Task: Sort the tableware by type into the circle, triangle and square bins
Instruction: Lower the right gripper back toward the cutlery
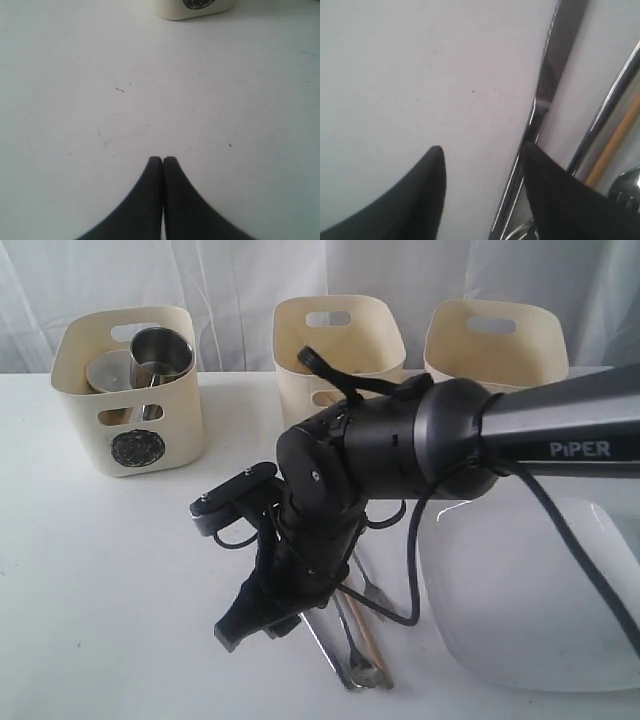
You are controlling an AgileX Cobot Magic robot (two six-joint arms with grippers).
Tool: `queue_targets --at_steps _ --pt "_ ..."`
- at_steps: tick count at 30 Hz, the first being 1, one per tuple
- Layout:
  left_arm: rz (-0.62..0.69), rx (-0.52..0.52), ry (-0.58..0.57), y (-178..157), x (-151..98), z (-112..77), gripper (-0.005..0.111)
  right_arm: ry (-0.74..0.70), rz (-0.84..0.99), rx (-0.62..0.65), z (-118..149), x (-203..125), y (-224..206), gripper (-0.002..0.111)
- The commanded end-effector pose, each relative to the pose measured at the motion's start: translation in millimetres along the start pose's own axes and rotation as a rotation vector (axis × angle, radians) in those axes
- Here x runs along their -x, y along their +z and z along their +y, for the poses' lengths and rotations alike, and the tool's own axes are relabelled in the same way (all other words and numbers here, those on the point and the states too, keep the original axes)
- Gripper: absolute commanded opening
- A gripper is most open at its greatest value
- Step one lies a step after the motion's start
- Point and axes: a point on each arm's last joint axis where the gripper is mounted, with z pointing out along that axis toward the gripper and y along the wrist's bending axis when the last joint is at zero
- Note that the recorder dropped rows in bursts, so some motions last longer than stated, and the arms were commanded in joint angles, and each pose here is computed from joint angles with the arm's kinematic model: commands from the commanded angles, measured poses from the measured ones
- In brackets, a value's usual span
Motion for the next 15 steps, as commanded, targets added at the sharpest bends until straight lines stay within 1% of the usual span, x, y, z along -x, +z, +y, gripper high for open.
queue_targets --at_steps 1,3,6,8,11,13,15 --pt "0.011 -0.006 -0.017 1 -3 -0.6 0.0 0.077 -0.032 -0.02 -2 2 10 0.049" --pt "0.011 -0.006 -0.017 1 -3 -0.6 0.0 0.115 -0.053 -0.03 -3 4 12 0.047" --pt "0.011 -0.006 -0.017 1 -3 -0.6 0.0 0.114 -0.061 -0.043 -4 5 14 0.047" --pt "0.011 -0.006 -0.017 1 -3 -0.6 0.0 0.12 -0.04 -0.044 -4 3 14 0.047" --pt "0.011 -0.006 -0.017 1 -3 -0.6 0.0 0.169 0.037 -0.052 -7 -4 14 0.047" --pt "0.011 -0.006 -0.017 1 -3 -0.6 0.0 0.184 0.082 -0.06 -15 -9 13 0.047" --pt "0.011 -0.006 -0.017 1 -3 -0.6 0.0 0.234 0.079 -0.06 -28 -8 12 0.047"
